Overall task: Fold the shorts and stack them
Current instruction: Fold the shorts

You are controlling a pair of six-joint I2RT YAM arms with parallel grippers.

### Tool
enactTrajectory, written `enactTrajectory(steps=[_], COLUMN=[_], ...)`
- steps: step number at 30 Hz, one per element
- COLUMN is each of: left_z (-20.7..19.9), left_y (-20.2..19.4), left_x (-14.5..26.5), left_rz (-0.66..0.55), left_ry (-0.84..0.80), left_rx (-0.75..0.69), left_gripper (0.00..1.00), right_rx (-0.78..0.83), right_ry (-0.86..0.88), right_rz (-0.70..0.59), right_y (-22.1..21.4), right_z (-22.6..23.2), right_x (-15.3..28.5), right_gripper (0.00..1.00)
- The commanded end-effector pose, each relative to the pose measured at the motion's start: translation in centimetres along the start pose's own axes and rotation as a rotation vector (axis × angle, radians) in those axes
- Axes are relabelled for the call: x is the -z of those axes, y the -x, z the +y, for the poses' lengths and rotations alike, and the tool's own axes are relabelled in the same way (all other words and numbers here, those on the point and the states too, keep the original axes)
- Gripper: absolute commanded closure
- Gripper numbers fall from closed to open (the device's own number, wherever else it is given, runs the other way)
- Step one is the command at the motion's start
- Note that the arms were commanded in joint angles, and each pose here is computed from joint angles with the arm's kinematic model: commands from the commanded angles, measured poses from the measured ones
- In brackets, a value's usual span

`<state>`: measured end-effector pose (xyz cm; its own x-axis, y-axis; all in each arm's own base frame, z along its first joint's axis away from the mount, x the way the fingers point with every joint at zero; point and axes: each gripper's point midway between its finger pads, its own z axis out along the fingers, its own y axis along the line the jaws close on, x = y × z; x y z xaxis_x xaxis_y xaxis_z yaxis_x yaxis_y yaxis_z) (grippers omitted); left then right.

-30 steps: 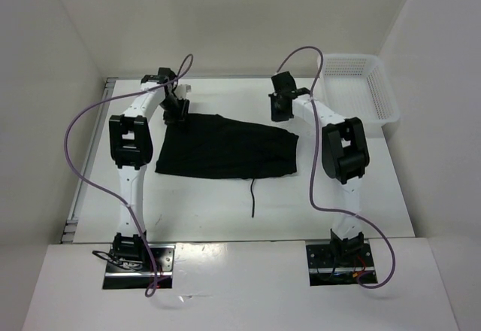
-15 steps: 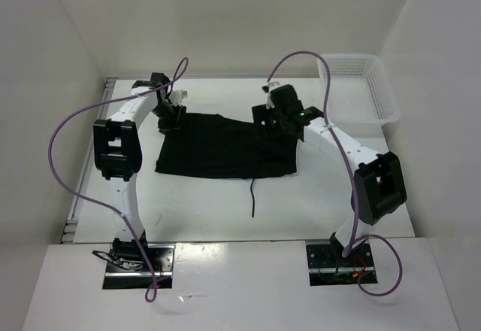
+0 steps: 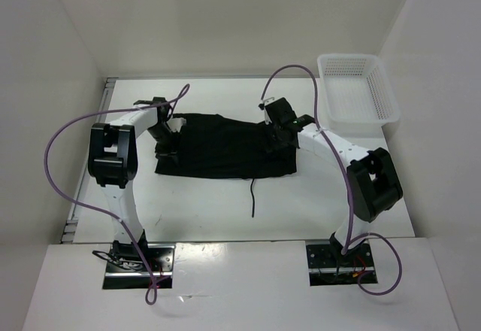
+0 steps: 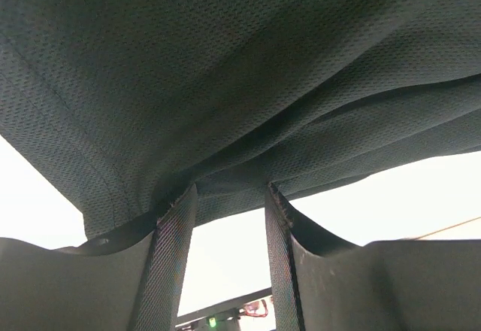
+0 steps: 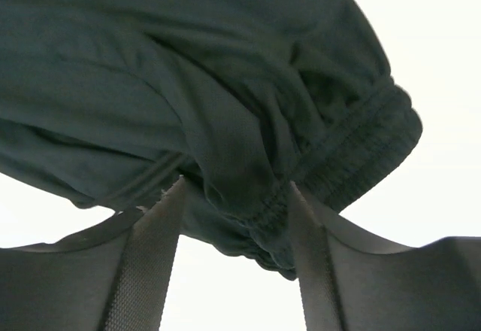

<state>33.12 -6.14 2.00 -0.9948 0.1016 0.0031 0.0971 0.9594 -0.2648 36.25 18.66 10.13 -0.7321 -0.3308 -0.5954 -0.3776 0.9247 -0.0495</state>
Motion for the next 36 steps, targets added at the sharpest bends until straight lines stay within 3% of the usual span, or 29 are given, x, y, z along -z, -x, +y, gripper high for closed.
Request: enactTrajectory(steps=[1, 10, 13, 14, 16, 17, 18, 23, 27, 31, 35, 36], left_z=[-0.9, -0.5, 0.1, 0.1, 0.1, 0.2, 0.4, 0.9, 0.7, 0.7, 1.0, 0.8], left_y=[-0.3, -2.5, -2.3, -2.3, -2.3, -1.9, -1.9, -2.3, -2.3, -3.3, -4.3, -4.5], left_x=[1.1, 0.6, 0.0, 0.0, 0.0, 0.2, 0.5, 1.9, 4.0, 4.2, 3.6, 3.6], left_rz=[-0.021, 0.032, 0.027, 0.027, 0.027, 0.018, 0.009, 0.015, -0.004, 0.028, 0.060, 0.068], left_ry=[-0.026, -0.013, 0.010, 0.010, 0.010, 0.023, 0.038, 0.046, 0.047, 0.054, 0.060, 0.051], left_rx=[-0.032, -0.018, -0.020, -0.020, -0.020, -0.022, -0.025, 0.000, 0.006, 0.014, 0.021, 0.024], left_gripper=[0.51, 0.49, 0.49, 0.52, 0.60, 0.65, 0.74, 0.95, 0.96, 0.95, 0.95, 0.95], right_rx=[0.046, 0.057, 0.062, 0.063, 0.064, 0.066, 0.070, 0.117, 0.232, 0.363, 0.465, 0.511], right_ry=[-0.008, 0.016, -0.030, -0.050, -0.072, -0.088, -0.128, -0.076, 0.031, 0.126, 0.162, 0.174], right_rz=[0.042, 0.064, 0.091, 0.090, 0.086, 0.097, 0.103, 0.089, 0.058, 0.056, 0.081, 0.106], right_y=[-1.7, -3.1, -3.8, -3.8, -3.6, -4.1, -4.6, -5.4, -6.3, -7.8, -8.8, -9.5], right_z=[-0.3, 0.1, -0.6, -1.0, -1.4, -1.7, -2.5, -2.1, -0.2, 2.2, 3.9, 4.2], right_x=[0.2, -0.7, -1.5, -1.5, -1.0, -0.8, -0.1, 2.9, 5.3, 6.2, 5.6, 5.6], right_gripper=[0.41, 0.42, 0.61, 0.80, 0.97, 1.00, 1.00, 1.00, 1.00, 0.78, 0.71, 0.64])
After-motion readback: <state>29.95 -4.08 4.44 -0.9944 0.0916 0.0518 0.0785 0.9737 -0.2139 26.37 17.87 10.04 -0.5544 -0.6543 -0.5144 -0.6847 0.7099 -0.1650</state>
